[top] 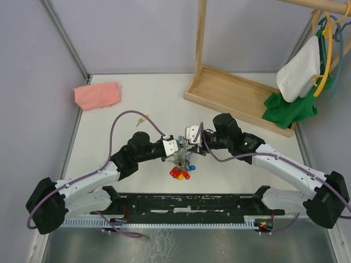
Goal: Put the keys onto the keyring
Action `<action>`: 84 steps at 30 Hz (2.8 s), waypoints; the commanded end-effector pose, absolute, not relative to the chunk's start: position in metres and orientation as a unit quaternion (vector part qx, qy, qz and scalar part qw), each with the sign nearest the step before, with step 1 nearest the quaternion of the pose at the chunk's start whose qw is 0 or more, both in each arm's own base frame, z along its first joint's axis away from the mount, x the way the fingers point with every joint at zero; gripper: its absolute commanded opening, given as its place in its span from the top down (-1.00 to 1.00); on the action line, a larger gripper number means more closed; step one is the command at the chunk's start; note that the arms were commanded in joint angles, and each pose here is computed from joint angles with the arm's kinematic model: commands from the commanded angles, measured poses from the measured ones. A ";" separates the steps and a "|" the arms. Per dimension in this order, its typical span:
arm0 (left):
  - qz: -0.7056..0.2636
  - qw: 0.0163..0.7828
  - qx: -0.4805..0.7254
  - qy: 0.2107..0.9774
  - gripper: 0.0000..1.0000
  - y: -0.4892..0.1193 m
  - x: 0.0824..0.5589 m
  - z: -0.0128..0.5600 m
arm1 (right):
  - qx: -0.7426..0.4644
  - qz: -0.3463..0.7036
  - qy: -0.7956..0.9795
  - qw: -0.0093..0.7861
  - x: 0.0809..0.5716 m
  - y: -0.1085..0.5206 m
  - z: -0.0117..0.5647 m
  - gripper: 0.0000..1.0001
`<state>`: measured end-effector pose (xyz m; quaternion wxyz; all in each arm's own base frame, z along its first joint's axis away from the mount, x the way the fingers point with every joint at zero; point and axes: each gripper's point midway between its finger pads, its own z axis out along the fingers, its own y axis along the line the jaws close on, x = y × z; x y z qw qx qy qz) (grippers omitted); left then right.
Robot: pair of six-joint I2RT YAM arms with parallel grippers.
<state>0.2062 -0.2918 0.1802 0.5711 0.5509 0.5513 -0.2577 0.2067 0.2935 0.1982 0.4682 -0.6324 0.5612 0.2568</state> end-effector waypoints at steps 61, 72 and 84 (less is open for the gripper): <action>-0.361 0.630 0.323 0.607 -0.05 -0.271 0.186 0.192 | -0.544 0.266 0.524 0.599 0.222 0.294 0.243 0.99; -0.405 0.614 0.264 0.624 -0.43 -0.291 0.199 0.194 | -0.530 0.270 0.538 0.597 0.227 0.297 0.240 0.99; -0.424 0.589 0.261 0.636 -0.39 -0.311 0.201 0.171 | -0.514 0.269 0.552 0.599 0.228 0.304 0.244 0.99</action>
